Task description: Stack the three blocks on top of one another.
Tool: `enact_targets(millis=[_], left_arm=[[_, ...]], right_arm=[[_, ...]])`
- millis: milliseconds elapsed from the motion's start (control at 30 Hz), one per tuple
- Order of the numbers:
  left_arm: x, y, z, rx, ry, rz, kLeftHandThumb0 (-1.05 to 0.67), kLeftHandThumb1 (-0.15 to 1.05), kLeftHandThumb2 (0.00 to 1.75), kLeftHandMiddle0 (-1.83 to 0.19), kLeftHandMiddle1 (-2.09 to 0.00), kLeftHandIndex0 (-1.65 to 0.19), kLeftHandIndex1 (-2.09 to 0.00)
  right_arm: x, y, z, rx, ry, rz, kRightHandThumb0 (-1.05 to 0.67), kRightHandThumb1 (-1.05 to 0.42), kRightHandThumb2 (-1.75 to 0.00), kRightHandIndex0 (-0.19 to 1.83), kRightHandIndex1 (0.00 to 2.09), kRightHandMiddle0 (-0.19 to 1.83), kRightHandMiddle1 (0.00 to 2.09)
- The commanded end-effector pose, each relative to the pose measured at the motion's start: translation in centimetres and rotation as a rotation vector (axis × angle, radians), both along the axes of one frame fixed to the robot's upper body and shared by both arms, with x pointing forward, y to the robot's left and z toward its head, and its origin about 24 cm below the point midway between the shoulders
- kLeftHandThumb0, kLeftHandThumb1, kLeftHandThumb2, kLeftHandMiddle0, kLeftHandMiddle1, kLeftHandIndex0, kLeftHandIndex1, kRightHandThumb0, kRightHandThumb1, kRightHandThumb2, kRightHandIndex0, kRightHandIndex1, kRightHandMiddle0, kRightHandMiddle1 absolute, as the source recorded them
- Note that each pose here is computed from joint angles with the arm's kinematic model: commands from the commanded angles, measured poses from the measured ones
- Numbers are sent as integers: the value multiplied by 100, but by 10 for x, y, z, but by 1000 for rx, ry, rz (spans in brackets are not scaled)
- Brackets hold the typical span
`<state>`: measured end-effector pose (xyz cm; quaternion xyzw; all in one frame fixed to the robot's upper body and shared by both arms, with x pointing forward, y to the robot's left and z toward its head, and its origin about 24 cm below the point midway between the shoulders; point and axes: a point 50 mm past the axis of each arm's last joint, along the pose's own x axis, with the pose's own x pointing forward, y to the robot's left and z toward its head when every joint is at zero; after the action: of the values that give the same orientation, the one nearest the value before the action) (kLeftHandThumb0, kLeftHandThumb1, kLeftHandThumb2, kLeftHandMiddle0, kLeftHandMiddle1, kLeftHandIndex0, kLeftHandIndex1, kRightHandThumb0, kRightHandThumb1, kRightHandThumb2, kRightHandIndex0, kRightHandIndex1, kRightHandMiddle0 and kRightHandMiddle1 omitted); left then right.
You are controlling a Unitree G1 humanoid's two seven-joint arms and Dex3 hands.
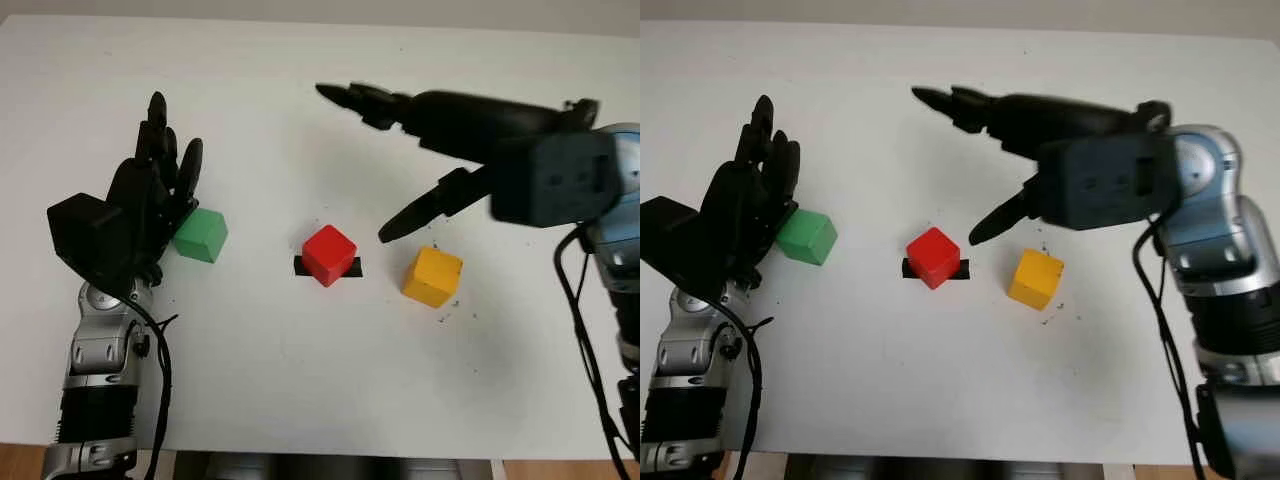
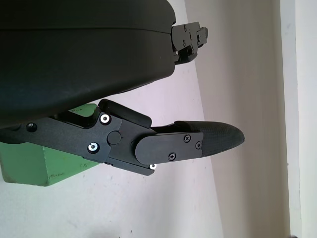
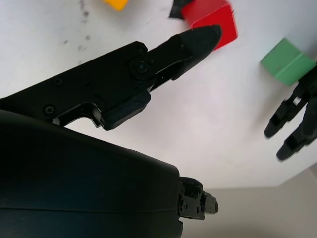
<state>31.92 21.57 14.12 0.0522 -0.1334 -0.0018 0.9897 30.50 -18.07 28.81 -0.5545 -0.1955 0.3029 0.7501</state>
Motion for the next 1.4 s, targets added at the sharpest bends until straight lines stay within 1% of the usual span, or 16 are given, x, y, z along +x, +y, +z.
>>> enact_targets(millis=[0, 167, 267, 333, 433, 500, 600, 667, 767, 867, 1067, 1367], left_arm=[[-3, 3, -1, 10, -4, 7, -72, 105, 48, 18, -6, 16, -5], [-2, 0, -1, 21, -11, -4, -72, 105, 49, 19, -4, 18, -5], [-2, 1, -1, 23, -10, -6, -71, 105, 49, 19, -3, 18, -4], [-2, 2, -1, 30, -1, -1, -71, 105, 49, 19, -4, 18, -5], [-1, 3, -1, 38, 3, 2, -72, 105, 50, 19, -4, 18, -5], [-1, 4, 0, 35, 3, 0, -72, 105, 51, 19, -4, 18, -5], [0, 4, -1, 31, 3, -2, -72, 105, 50, 19, -4, 18, -5], [1, 4, -1, 30, 6, -3, -72, 105, 50, 19, -4, 18, -5], [1, 3, -1, 27, 9, -6, -72, 105, 50, 19, -4, 19, -5], [2, 2, 0, 24, 5, -5, -72, 105, 49, 18, -5, 18, -5], [2, 3, 0, 25, 1, -6, -72, 105, 50, 19, -5, 18, -5], [1, 6, 1, 32, 1, -12, -72, 105, 50, 19, -4, 19, -5]], right_arm=[[-6, -11, 9, -22, -35, -12, -76, -84, -4, -9, 6, 5, 12], [-19, -33, 14, -145, -12, -67, -73, -86, -5, -7, 6, 13, 14], [-25, -41, 12, -194, 8, -62, -70, -86, -6, -8, 5, 17, 14], [-29, -47, 10, -234, 29, -57, -71, -89, -7, -9, 5, 18, 13], [-34, -50, 7, -292, 36, -51, -73, -91, -7, -8, 5, 20, 13], [-36, -50, 5, -332, 34, -43, -74, -93, -7, -10, 5, 20, 11], [-41, -46, 1, -432, -12, -9, -71, -94, -6, -9, 5, 22, 11], [-41, -43, -2, -480, -42, 18, -69, -94, -6, -9, 5, 22, 10], [-43, -37, -8, -557, -99, 84, -67, -95, -6, -9, 6, 20, 9], [-45, -30, -18, -564, -160, 175, -63, -94, -5, -3, 8, 25, 10], [-44, -23, -34, -560, -223, 277, -57, -93, -5, 2, 8, 28, 10], [-33, -19, -56, -553, -233, 315, -56, -94, -6, 0, 6, 33, 11]])
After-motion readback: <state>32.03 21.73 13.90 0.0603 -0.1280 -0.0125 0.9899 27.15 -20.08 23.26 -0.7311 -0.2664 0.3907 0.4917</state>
